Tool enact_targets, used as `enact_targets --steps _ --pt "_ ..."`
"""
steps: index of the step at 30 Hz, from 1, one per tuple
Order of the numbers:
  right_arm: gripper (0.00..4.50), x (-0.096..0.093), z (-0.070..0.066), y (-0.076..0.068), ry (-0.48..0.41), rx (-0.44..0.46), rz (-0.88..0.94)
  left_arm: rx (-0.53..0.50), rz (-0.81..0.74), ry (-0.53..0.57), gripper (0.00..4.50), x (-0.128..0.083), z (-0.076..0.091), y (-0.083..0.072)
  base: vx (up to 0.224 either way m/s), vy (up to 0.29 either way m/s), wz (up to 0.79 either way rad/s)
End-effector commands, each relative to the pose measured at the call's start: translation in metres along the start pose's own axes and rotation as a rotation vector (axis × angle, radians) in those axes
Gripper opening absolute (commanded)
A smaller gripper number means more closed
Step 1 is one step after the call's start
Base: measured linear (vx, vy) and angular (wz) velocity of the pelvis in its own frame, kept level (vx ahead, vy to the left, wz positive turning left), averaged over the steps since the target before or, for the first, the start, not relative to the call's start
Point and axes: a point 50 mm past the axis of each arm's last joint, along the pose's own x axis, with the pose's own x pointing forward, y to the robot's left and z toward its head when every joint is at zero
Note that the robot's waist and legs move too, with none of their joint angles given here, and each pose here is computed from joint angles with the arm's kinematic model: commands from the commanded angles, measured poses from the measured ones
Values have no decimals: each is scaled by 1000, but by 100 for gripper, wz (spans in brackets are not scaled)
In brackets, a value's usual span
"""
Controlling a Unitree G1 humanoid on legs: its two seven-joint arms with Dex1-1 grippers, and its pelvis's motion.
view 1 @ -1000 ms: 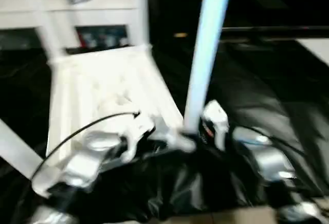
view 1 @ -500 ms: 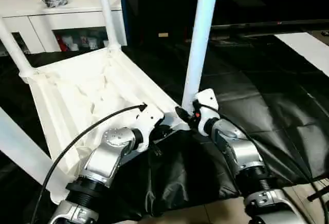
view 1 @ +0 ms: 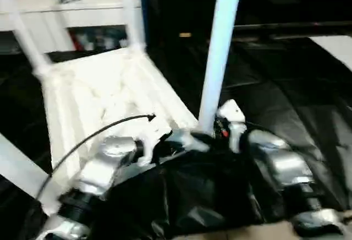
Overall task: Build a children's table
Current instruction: Rotate leg to tighten
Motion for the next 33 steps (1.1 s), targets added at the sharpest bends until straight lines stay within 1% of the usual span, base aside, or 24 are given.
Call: enact_targets --steps 1,5,6,9,10,11,12,15,16,17,20,22,23,24,26,27,28,29,31,33 --pt "312 15 -17 25 61 50 188 98 -73 -95 0 5 25 -8 0 0 0" --pt "312 6 -17 30 93 22 302 103 -114 -74 0 -2 21 -8 0 0 0" --pt "297 5 -18 32 101 18 318 105 -118 -69 0 -4 20 -8 0 0 0" --pt "297 4 -19 35 120 2 352 111 -124 -56 0 -8 18 -5 0 0 0" --pt "284 4 -19 36 121 2 356 111 -124 -55 0 -9 18 -4 0 0 0" --pt "284 4 -19 36 121 2 358 111 -124 -55 0 -9 18 -4 0 0 0" --pt "263 4 -19 37 121 1 363 113 -125 -52 0 -10 18 -3 0 0 0" --pt "252 6 -20 39 116 0 358 114 -124 -51 0 -10 18 -2 0 0 0" --pt "228 7 -20 38 111 2 348 113 -122 -54 0 -10 19 -2 0 0 0" --pt "228 7 -20 38 111 2 348 113 -122 -54 0 -10 19 -2 0 0 0" --pt "215 12 -19 35 73 26 269 98 -107 -75 0 -5 21 -3 0 0 0" --pt "207 22 -19 27 38 49 125 78 -55 -95 0 2 24 -3 0 0 0" --pt "207 22 -19 27 36 52 115 77 -50 -96 0 3 24 -2 0 0 0" --pt "206 34 -19 21 9 105 -31 52 26 -110 0 13 27 0 0 0 0" --pt "201 37 -18 20 3 114 -56 46 40 -113 0 15 28 0 0 0 0" --pt "201 46 -17 20 -5 141 -119 29 76 -122 0 22 31 0 0 0 0" --pt "199 46 -17 20 -5 141 -119 29 76 -122 0 22 31 0 0 0 0" --pt "198 52 -17 21 -8 158 -157 18 99 -127 0 27 34 0 0 0 0" --pt "197 69 -15 24 -3 209 -239 -3 166 -139 0 38 40 0 0 0 0" --pt "197 74 -14 26 -1 224 -258 -8 187 -143 0 41 41 0 0 0 0"
